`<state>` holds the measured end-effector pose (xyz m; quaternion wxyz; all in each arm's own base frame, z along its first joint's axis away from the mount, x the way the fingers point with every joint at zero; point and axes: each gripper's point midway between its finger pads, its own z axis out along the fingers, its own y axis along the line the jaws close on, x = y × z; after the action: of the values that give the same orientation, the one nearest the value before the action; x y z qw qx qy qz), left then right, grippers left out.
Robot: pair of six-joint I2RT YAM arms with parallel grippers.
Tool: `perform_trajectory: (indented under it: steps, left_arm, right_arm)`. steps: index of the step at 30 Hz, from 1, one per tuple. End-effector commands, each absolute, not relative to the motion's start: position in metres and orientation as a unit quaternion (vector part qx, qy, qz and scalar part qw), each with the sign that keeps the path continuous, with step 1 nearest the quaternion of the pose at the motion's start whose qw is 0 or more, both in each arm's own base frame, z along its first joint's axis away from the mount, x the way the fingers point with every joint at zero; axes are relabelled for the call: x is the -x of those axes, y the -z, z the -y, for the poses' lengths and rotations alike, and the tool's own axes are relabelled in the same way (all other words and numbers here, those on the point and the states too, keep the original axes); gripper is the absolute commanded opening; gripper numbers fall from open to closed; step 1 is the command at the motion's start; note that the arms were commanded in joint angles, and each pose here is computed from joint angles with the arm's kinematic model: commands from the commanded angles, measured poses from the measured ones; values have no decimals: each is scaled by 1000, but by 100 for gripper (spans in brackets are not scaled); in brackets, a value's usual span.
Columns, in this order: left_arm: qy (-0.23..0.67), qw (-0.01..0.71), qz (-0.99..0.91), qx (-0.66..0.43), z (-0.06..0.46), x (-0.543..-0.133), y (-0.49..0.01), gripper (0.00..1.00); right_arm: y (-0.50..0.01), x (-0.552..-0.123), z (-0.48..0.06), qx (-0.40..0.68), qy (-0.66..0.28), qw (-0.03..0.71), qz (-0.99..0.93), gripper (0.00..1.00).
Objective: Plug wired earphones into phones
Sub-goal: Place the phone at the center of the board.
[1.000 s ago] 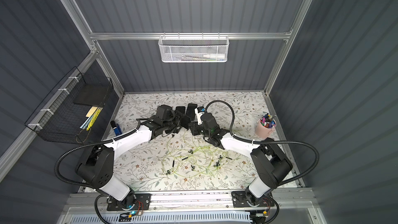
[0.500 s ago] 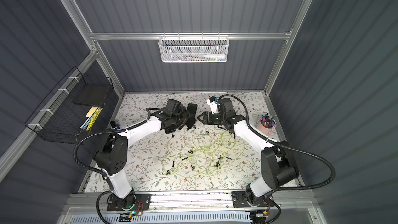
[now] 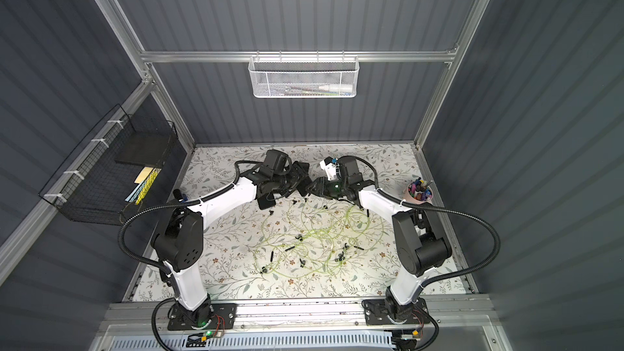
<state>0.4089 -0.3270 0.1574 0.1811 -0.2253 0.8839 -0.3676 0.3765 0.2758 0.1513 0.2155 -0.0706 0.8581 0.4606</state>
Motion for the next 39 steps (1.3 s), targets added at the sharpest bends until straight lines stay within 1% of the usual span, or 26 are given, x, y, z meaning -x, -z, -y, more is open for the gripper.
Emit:
perform_trajectory:
  steps: [1, 9, 14, 19, 20, 21, 22, 23, 24, 25, 28, 30, 34, 39]
  left_arm:
    - [392, 193, -877, 199, 338, -413, -174, 0]
    - [400, 187, -879, 182, 343, -409, -175, 0]
    - [408, 184, -878, 173, 347, -409, -175, 0]
    - [410, 185, -877, 170, 348, -409, -177, 0]
    - [411, 186, -876, 168, 348, -410, -178, 4]
    - [411, 187, -876, 168, 348, -409, -178, 13]
    - [412, 191, -875, 168, 348, -411, -180, 25]
    - [412, 195, -874, 168, 348, -412, -182, 37]
    - [411, 203, -873, 169, 346, -414, -185, 53]
    - [410, 210, -871, 168, 344, -416, -187, 65]
    - [405, 232, -869, 167, 335, -424, -194, 90]
    - [399, 244, -868, 167, 326, -430, -198, 99]
    - [389, 259, -871, 153, 311, -441, -205, 100]
    - [379, 263, -876, 140, 295, -444, -202, 100]
  right_arm:
    - [-159, -380, -281, 73, -481, 222, -845, 38]
    - [-155, -388, -275, 65, -477, 233, -845, 37]
    - [-154, -391, -274, 62, -475, 241, -844, 25]
    - [-150, -392, -271, 56, -474, 244, -844, 9]
    - [-148, -392, -271, 53, -474, 243, -844, 6]
    - [-148, -393, -269, 51, -476, 245, -843, 4]
    - [-148, -394, -267, 45, -476, 247, -843, 0]
    - [-147, -395, -265, 40, -476, 249, -843, 0]
    - [-147, -397, -262, 34, -475, 250, -843, 0]
    - [-146, -399, -258, 28, -475, 251, -843, 0]
    - [-145, -406, -245, 12, -469, 257, -845, 0]
    - [-140, -413, -230, -4, -457, 264, -849, 0]
    - [-121, -428, -198, -48, -438, 264, -858, 0]
    - [-93, -454, -167, -103, -418, 261, -864, 0]
